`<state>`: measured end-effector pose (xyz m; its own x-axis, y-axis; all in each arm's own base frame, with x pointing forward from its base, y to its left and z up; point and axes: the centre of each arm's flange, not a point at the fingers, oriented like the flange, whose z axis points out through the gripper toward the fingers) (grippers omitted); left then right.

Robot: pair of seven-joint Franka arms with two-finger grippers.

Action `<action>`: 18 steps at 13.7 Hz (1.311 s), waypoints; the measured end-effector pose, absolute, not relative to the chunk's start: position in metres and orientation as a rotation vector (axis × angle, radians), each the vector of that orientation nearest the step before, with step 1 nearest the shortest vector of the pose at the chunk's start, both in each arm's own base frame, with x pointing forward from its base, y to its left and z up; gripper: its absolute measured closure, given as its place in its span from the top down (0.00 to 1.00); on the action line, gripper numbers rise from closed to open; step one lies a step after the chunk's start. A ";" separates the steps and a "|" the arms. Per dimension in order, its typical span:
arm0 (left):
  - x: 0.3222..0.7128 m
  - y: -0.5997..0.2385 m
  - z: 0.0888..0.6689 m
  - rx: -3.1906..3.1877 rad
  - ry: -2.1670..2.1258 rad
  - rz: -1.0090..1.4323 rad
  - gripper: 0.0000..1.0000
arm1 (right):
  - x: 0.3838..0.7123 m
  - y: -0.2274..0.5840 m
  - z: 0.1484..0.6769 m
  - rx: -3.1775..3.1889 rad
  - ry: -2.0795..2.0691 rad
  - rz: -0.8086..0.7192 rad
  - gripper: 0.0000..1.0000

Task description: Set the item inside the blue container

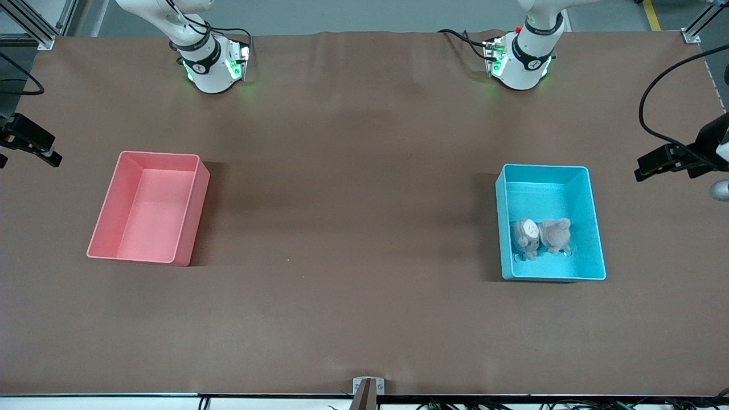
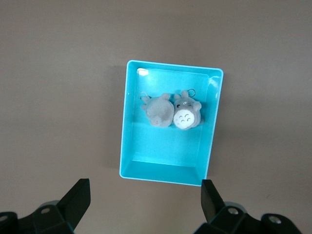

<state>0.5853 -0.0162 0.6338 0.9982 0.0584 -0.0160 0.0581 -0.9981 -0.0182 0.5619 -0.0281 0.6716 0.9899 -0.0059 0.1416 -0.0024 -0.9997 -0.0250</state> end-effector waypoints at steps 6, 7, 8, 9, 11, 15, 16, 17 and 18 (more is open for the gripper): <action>0.543 -0.023 0.663 -3.094 -0.115 0.090 1.00 | 0.562 -0.028 0.672 -3.109 0.007 -0.223 1.00; 0.539 -0.021 0.662 -3.090 -0.122 0.097 1.00 | 0.562 -0.028 0.672 -3.109 0.006 -0.223 1.00; 0.535 -0.017 0.659 -3.087 -0.134 0.099 1.00 | 0.562 -0.028 0.672 -3.109 0.007 -0.223 1.00; 0.531 -0.013 0.657 -3.087 -0.145 0.094 1.00 | 0.562 -0.028 0.672 -3.109 0.007 -0.223 1.00; 0.525 -0.013 0.653 -3.088 -0.142 0.083 1.00 | 0.562 -0.028 0.672 -3.109 0.007 -0.223 1.00; 0.525 -0.025 0.649 -3.093 -0.106 0.063 1.00 | 0.562 -0.028 0.672 -3.109 0.007 -0.223 1.00; 0.526 -0.025 0.647 -3.093 -0.106 0.056 1.00 | 0.562 -0.028 0.672 -3.109 0.007 -0.223 1.00; 0.526 -0.025 0.643 -3.093 -0.106 0.054 1.00 | 0.562 -0.028 0.672 -3.109 0.007 -0.223 1.00; 0.525 -0.025 0.641 -3.094 -0.104 0.053 1.00 | 0.562 -0.028 0.672 -3.109 0.007 -0.223 1.00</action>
